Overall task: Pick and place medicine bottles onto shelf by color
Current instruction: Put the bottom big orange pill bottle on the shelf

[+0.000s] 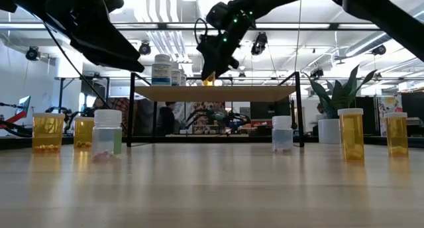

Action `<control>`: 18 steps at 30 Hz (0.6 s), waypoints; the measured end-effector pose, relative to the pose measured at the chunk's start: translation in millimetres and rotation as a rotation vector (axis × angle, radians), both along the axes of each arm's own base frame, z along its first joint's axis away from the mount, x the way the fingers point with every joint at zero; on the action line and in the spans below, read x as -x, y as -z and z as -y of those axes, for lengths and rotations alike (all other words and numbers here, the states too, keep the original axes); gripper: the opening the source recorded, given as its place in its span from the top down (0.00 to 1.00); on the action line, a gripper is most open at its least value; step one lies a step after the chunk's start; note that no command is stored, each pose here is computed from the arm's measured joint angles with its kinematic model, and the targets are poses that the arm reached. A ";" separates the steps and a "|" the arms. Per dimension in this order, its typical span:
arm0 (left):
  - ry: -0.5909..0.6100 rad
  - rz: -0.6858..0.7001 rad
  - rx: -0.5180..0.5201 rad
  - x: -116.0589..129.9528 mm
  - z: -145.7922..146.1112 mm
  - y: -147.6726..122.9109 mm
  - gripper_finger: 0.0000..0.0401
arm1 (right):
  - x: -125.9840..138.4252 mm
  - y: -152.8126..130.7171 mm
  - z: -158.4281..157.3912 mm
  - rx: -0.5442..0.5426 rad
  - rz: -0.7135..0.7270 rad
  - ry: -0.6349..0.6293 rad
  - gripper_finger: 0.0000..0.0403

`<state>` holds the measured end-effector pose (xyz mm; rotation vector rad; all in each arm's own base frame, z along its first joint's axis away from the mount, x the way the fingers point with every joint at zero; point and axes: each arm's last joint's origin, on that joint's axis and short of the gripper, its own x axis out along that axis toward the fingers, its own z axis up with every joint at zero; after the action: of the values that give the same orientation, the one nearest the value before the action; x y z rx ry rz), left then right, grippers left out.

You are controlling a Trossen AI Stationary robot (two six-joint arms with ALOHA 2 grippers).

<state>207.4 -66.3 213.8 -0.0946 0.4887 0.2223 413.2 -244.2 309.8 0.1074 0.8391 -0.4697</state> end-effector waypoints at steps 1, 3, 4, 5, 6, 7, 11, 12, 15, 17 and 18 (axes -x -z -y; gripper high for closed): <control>-0.001 0.000 0.001 0.0 0.0 0.0 0.22 | 0.6 1.4 -0.3 -0.004 -0.008 0.001 0.52; -0.001 0.000 0.002 0.0 0.0 0.0 0.22 | 0.8 4.2 -0.4 -0.007 -0.017 0.003 0.48; -0.001 0.001 0.002 0.0 0.0 0.0 0.22 | 0.9 5.0 -0.4 -0.009 -0.019 0.004 0.46; -0.002 0.001 0.002 0.0 0.0 0.0 0.22 | 1.0 5.8 -0.2 -0.010 -0.022 0.005 0.43; -0.002 0.001 0.003 0.0 0.0 0.0 0.22 | 0.9 6.5 -0.4 -0.010 -0.024 0.004 0.41; -0.003 0.001 0.005 0.0 0.0 0.0 0.22 | 1.0 6.7 -0.4 -0.009 -0.025 0.003 0.40; -0.002 0.001 0.009 0.0 0.1 0.0 0.22 | 1.5 7.1 -0.7 0.002 -0.038 -0.015 0.34; 0.001 0.000 0.010 0.0 0.2 0.1 0.22 | 1.9 6.1 -0.9 0.008 -0.039 -0.021 0.33; 0.002 -0.004 0.010 -0.4 0.4 0.9 0.22 | 4.2 0.1 -2.3 0.021 -0.031 -0.027 0.29; 0.002 -0.001 0.012 -0.6 0.4 0.7 0.22 | 6.5 -6.4 -3.6 0.035 -0.020 -0.034 0.26; 0.003 0.002 0.013 -0.7 0.5 0.4 0.22 | 7.7 -10.1 -4.3 0.040 -0.014 -0.034 0.26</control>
<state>208.1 -66.9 213.4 -0.1071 0.4886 0.2163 405.6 -240.0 319.9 0.0529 0.8435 -0.4553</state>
